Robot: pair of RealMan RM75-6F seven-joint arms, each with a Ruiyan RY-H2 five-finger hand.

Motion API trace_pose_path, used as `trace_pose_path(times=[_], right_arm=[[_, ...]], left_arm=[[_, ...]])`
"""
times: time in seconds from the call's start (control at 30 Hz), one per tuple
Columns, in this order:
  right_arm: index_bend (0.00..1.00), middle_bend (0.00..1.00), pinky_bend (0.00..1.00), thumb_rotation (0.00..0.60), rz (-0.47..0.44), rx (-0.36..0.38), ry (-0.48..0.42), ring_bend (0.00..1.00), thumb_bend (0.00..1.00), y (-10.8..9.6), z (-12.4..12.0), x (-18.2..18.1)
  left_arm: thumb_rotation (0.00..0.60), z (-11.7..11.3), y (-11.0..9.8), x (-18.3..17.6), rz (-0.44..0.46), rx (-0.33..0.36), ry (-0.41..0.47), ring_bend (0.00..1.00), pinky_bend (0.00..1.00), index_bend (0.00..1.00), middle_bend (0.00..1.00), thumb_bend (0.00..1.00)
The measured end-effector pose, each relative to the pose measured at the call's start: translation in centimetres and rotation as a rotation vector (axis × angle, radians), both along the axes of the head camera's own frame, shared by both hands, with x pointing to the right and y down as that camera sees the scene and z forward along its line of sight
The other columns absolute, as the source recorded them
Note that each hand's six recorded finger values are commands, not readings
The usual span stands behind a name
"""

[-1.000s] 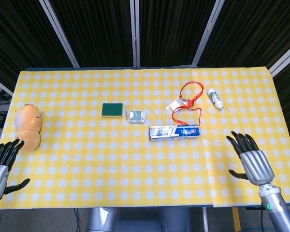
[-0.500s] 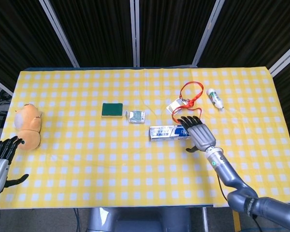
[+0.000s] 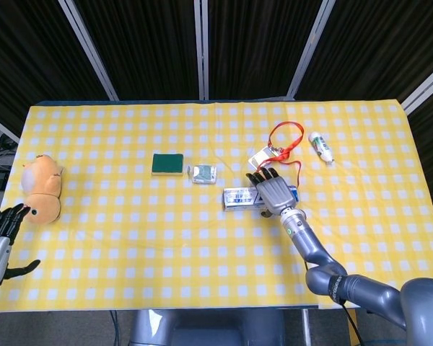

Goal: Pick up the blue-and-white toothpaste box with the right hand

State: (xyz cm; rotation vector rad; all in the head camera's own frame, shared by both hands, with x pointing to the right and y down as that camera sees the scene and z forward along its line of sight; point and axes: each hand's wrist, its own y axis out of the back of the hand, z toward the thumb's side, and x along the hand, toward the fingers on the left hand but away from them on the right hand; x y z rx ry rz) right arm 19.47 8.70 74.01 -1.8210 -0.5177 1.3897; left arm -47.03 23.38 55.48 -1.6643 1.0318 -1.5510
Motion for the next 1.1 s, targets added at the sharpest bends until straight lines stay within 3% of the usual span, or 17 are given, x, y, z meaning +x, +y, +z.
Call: trace_pose_path(times=[0.1,0.23,0.3,0.43,0.63,0.73,0.9,1.1], right_arm=[[0.29,0.31,0.23,0.6,0.018,-0.004,0.015,0.26,0.04,-0.1,0.3,0.6],[0.46,0.5,0.46,0.6,0.03,-0.007,0.005,0.45,0.21,-0.1,0.4,0.9],[0.51,0.54,0.51,0.6,0.033,0.001,-0.015,0.49,0.29,-0.2,0.1,0.9],[0.52,0.56,0.52,0.6,0.018,0.04,-0.061,0.5,0.35,-0.3,-0.9,0.7],[0.53,0.56,0.52,0.6,-0.039,0.108,-0.102,0.5,0.36,-0.6,-3.6,1.1],[0.53,0.56,0.52,0.6,-0.091,0.166,-0.104,0.5,0.36,-0.9,-5.6,1.3],[0.52,0.55,0.52,0.6,-0.23,0.313,-0.031,0.5,0.36,-1.5,-9.2,1.5],[0.51,0.54,0.52,0.6,-0.455,0.563,0.169,0.5,0.35,-1.7,-13.6,1.2]], left_arm=[[0.6,0.0,0.0,0.0,-0.002,0.0,0.003,0.0,0.0,0.0,0.0,0.0],[0.6,0.1,0.0,0.0,-0.002,-0.003,0.005,0.0,0.0,0.0,0.0,0.0],[0.6,0.0,0.0,0.1,-0.001,-0.002,0.007,0.0,0.0,0.0,0.0,0.0],[0.6,0.0,0.0,0.2,0.002,-0.003,0.01,0.0,0.0,0.0,0.0,0.0],[0.6,0.0,0.1,0.3,0.005,-0.004,0.014,0.0,0.0,0.0,0.0,0.0],[0.6,-0.2,0.1,0.5,0.009,-0.002,0.021,0.0,0.0,0.0,0.0,0.0],[0.6,-0.5,0.2,0.6,0.012,0.005,0.033,0.0,0.0,0.0,0.0,0.0],[0.6,-1.1,0.4,0.9,0.02,0.017,0.052,0.0,0.0,0.0,0.0,0.0]])
